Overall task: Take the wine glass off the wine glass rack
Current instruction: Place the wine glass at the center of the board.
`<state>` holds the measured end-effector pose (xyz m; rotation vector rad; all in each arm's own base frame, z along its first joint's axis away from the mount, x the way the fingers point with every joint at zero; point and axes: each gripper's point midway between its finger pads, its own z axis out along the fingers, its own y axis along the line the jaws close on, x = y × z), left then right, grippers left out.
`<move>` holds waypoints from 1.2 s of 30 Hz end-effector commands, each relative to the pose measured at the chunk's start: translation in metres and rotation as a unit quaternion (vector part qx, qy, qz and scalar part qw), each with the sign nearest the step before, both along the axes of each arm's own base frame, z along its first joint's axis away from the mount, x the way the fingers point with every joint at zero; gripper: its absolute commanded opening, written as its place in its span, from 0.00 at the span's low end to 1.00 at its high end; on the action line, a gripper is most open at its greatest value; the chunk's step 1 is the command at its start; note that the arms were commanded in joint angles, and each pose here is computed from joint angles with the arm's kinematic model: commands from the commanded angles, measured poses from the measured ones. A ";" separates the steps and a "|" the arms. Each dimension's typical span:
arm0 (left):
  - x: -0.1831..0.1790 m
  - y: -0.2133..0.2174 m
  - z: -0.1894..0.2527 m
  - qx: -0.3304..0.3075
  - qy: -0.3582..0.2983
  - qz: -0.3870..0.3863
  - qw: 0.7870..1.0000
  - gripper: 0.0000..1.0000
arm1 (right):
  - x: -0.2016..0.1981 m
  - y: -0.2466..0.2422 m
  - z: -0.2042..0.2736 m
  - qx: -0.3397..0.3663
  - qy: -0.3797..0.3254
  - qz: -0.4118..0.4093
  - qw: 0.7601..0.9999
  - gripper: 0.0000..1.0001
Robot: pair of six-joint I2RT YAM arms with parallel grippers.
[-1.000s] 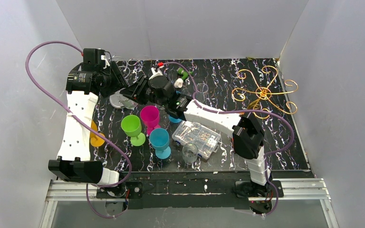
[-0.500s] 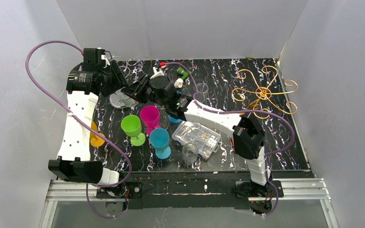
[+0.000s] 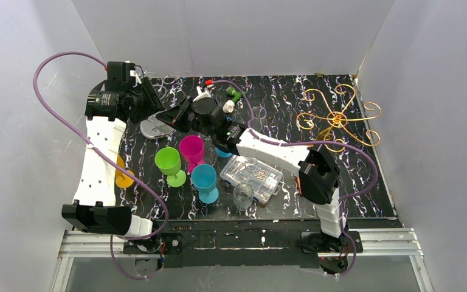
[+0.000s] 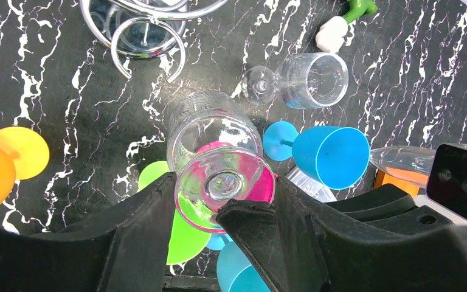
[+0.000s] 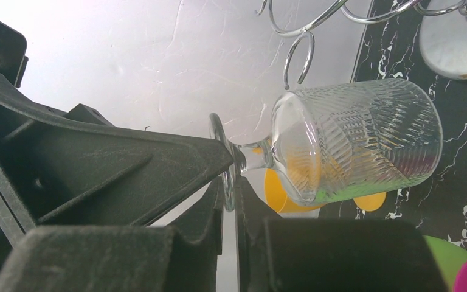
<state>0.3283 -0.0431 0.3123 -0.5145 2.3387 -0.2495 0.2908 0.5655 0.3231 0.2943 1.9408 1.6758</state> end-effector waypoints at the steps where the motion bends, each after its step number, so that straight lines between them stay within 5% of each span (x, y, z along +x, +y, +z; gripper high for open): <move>1: -0.018 -0.002 0.018 -0.003 -0.018 -0.009 1.000 0.35 | 0.009 -0.027 0.072 0.074 -0.039 -0.041 0.996 0.01; 10: -0.013 -0.004 0.047 -0.002 -0.058 -0.023 0.998 0.85 | 0.000 -0.040 0.082 0.080 -0.069 -0.018 0.994 0.01; 14: -0.011 -0.015 0.067 -0.022 -0.085 -0.048 0.995 0.98 | 0.001 -0.049 0.086 0.091 -0.080 -0.007 0.993 0.01; 25: -0.003 -0.030 0.134 -0.151 -0.187 -0.086 0.967 0.98 | -0.008 -0.092 0.135 0.149 -0.108 0.050 0.982 0.01; 36: 0.011 -0.056 0.187 -0.367 -0.263 -0.156 0.879 0.86 | -0.009 -0.168 0.205 0.233 -0.149 0.108 0.955 0.01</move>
